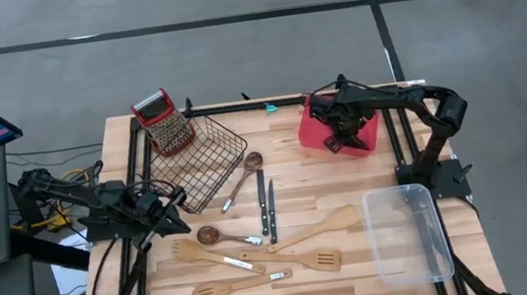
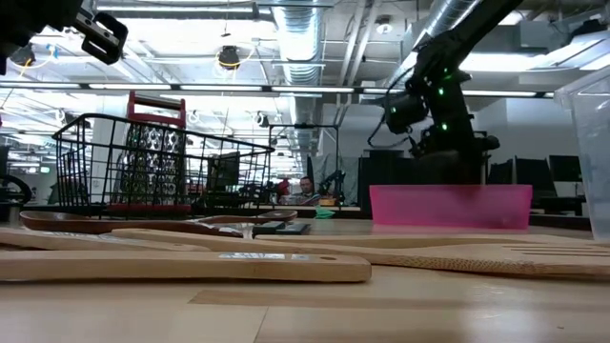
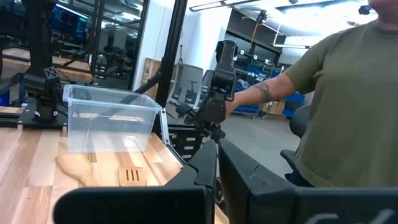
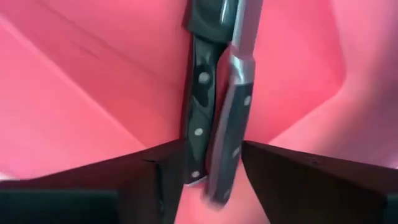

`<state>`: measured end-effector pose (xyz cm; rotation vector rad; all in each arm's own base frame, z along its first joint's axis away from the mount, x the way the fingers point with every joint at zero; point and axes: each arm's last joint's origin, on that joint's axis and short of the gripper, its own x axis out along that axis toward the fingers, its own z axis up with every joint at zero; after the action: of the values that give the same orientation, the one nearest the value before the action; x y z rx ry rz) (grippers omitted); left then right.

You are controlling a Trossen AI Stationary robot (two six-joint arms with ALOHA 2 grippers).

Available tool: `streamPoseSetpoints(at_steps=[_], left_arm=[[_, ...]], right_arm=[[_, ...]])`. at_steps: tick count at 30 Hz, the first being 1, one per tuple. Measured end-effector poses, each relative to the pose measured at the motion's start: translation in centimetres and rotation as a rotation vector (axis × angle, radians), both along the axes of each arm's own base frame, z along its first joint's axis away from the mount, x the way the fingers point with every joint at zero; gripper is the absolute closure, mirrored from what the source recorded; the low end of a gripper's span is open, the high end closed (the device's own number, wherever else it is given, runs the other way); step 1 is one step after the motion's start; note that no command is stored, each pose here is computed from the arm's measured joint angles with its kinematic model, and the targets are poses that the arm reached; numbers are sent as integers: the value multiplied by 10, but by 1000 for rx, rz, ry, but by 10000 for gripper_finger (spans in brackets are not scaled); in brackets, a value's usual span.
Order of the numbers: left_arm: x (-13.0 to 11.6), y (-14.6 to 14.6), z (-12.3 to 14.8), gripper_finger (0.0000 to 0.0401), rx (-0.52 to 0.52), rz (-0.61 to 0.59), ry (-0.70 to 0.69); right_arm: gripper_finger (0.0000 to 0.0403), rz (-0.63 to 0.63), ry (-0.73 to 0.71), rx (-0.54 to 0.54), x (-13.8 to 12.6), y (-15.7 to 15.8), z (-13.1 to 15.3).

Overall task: Pick & Place Kitchen Items
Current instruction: Put the silver knife into the red bin, then put the right black knife into the red bin

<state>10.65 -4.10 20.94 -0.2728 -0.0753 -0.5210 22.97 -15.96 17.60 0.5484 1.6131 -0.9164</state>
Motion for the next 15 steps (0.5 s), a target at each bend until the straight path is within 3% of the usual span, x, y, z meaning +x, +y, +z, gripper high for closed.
streamPoseSetpoints(at_steps=[7,15], left_arm=[[0,0,0,399,0,0,1],[0,0,0,399,-1,0,-1]], right_arm=[[164,-23,-145,-85,4,2,58],[155,-82,-481,-130,23,53,128]])
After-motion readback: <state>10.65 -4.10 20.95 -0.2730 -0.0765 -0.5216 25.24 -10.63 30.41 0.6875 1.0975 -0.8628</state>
